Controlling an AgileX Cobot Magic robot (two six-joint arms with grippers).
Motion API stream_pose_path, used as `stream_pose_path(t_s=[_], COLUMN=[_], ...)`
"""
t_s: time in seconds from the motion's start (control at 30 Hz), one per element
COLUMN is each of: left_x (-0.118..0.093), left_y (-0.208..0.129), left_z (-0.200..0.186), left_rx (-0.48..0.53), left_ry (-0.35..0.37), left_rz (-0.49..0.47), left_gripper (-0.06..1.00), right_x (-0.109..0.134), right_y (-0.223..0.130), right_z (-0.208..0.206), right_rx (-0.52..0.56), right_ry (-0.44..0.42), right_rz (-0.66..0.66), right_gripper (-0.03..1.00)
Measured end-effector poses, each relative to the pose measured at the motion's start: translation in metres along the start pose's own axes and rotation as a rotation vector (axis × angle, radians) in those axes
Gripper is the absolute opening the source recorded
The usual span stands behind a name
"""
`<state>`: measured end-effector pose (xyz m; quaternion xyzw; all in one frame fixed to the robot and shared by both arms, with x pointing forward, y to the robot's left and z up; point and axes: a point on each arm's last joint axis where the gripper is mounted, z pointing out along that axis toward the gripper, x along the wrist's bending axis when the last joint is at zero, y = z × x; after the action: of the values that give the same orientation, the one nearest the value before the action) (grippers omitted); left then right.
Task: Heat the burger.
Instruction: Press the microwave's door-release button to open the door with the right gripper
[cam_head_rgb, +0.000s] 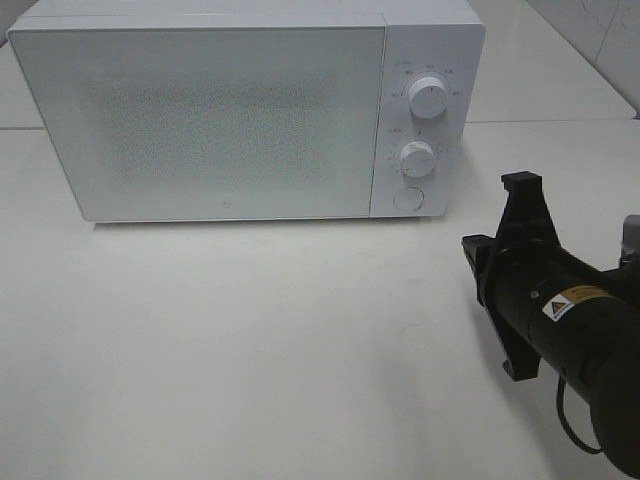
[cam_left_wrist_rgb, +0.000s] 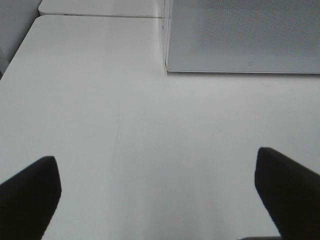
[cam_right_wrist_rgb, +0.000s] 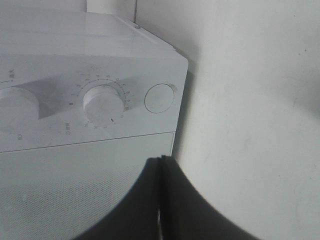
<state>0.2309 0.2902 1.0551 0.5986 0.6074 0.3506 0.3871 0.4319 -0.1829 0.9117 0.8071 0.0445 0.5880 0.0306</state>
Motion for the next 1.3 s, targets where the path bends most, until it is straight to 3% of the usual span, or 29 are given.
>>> stream_pose_path(t_s=[0.5,1.1,1.3], left_x=[0.000,0.000,0.000], left_y=[0.000,0.000,0.000], left_z=[0.000,0.000,0.000], left_rx=[0.000,0.000,0.000], left_ry=[0.000,0.000,0.000], left_rz=[0.000,0.000,0.000], left_gripper=[0.97,0.97,0.97], right_x=[-0.003,0.015,0.011], right_y=[-0.030,-0.023,-0.028], right_z=[0.034,0.086,0.096], right_rx=[-0.007,-0.031,-0.029], right_ry=[-0.008,0.003,-0.016], right_rz=[0.035,0.086,0.082], right_gripper=[0.00,0.00,0.00])
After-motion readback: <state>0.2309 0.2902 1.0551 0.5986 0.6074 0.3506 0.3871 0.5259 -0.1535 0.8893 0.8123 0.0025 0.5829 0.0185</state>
